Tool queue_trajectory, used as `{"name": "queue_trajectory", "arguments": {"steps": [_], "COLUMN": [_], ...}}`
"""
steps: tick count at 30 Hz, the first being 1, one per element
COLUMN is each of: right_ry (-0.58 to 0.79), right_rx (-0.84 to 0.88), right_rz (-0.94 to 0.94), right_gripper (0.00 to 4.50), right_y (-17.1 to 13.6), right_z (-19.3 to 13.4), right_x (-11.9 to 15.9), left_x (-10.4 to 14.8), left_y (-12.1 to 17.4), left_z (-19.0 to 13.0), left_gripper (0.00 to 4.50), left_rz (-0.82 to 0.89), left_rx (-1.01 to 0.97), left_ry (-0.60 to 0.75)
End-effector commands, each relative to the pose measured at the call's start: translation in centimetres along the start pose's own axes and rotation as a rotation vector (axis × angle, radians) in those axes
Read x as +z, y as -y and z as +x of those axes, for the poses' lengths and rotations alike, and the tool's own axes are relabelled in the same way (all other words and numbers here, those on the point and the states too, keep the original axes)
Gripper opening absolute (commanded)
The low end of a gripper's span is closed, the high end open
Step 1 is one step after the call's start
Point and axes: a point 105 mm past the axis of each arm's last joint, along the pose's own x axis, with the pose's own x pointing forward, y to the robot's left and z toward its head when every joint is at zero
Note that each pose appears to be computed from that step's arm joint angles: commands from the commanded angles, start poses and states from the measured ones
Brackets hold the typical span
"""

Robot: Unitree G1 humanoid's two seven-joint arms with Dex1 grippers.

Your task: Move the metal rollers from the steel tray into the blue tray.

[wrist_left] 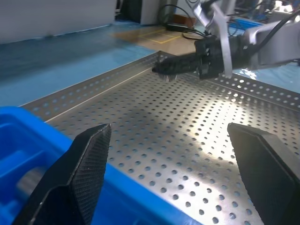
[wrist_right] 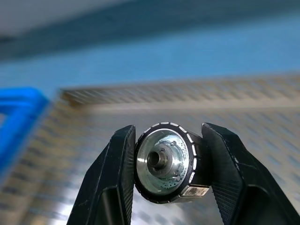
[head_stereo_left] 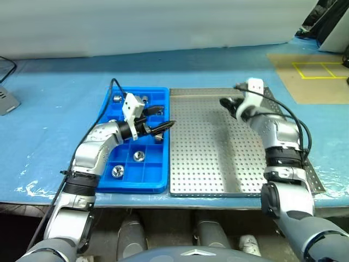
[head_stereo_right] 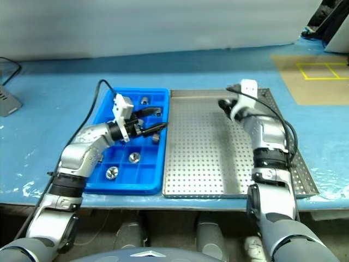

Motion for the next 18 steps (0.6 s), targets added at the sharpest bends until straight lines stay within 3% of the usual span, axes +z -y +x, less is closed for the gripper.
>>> {"name": "queue_trajectory", "arguments": {"steps": [1, 3, 8, 12, 18], "right_ry": [0.099, 0.001, -0.329, -0.441, -0.487], "right_rx": [0.394, 0.642, 1.117, 1.216, 1.240], "right_rz": [-0.036, -0.103, -0.241, -0.288, -0.333], "right_gripper": [1.78, 1.78, 1.78, 1.78, 1.78], "right_y": [-7.5, -11.0, -14.2, -14.4, -15.1], "right_z": [0.0, -1.2, -6.9, -8.2, -8.2], "right_x": [2.7, 0.2, -6.8, -9.1, -10.5], "left_x": [1.9, 1.8, 1.4, 1.1, 0.9], "left_y": [-1.5, -1.7, -1.3, -0.7, -0.5], "left_z": [-2.7, -5.0, -9.1, -10.4, -10.7], "left_gripper": [4.19, 4.19, 4.19, 4.19, 4.19], "left_rz": [0.059, 0.068, 0.075, 0.067, 0.057], "left_rx": [0.125, 0.206, 0.352, 0.400, 0.420], "left_ry": [0.048, 0.039, 0.009, -0.005, -0.009]}}
